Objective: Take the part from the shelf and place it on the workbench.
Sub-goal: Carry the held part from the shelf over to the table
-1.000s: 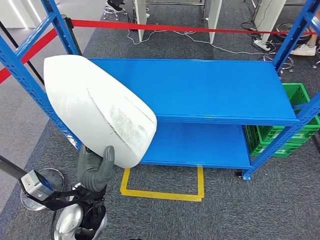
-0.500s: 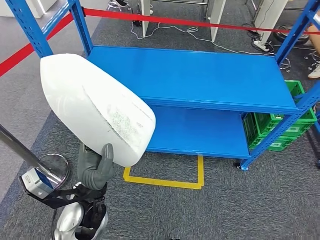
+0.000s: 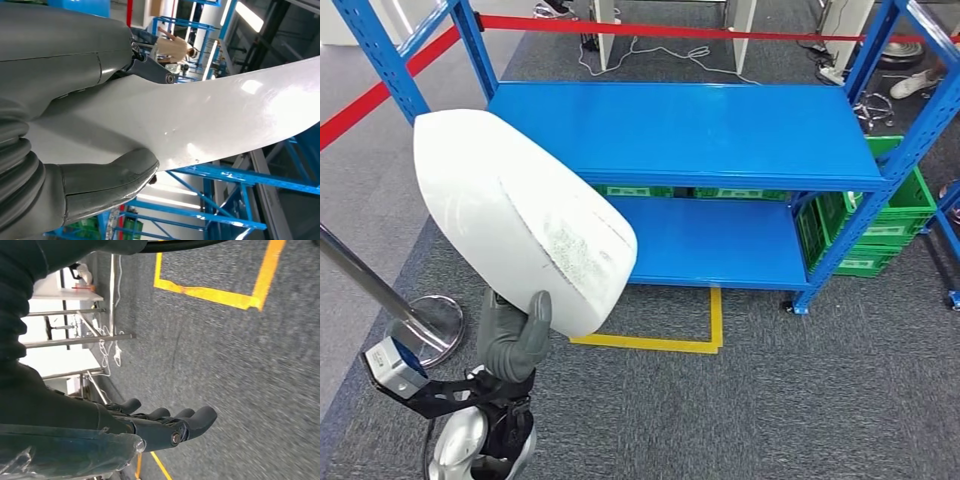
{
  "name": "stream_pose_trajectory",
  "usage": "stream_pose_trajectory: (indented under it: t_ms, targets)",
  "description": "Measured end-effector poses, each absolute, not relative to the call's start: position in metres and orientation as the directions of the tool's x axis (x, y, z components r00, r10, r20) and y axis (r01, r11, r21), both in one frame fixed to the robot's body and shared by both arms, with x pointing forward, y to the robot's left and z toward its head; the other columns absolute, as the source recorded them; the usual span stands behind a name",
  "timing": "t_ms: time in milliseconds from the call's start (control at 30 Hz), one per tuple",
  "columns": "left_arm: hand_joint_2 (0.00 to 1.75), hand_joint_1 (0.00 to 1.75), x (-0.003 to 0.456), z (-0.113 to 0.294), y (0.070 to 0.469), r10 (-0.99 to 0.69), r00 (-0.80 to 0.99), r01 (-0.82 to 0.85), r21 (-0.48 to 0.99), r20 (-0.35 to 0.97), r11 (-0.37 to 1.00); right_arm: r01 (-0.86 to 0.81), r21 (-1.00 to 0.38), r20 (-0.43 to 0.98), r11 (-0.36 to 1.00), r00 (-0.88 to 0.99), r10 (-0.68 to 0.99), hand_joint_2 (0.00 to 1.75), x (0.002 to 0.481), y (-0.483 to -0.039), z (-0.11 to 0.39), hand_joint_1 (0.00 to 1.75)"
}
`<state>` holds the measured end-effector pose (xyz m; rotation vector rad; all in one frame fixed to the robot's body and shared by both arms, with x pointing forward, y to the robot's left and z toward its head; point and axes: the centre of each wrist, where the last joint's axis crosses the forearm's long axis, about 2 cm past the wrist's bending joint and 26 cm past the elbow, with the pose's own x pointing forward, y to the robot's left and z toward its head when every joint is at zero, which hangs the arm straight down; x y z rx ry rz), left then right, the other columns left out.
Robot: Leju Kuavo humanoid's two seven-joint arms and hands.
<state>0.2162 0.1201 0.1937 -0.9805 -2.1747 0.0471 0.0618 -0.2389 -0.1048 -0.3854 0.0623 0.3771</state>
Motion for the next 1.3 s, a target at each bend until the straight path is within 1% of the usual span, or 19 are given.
stream_pose_trajectory:
  t_ms: [500, 1000, 1300]
  targets:
    - [1.75, 1.75, 0.2178, 0.1945, 0.1198, 0.658, -0.439, 0.632, -0.310, 0.612, 0.710, -0.345, -0.351, -0.140, 0.871, 0.939, 0.315, 1.75, 0.0585, -0.2390, -0.1053, 0.00]
    - [1.75, 1.75, 0.2182, 0.1929, 0.1204, 0.574, -0.510, 0.476, -0.345, 0.641, 0.809, -0.288, -0.342, -0.135, 0.895, 0.957, 0.256, 1.75, 0.0598, -0.2389, -0.1051, 0.00]
    - [1.75, 1.75, 0.2196, 0.1914, 0.1230, 0.500, -0.575, 0.440, -0.271, 0.647, 0.856, -0.291, -0.338, -0.079, 0.895, 0.957, 0.281, 1.75, 0.0604, -0.2389, -0.1050, 0.00]
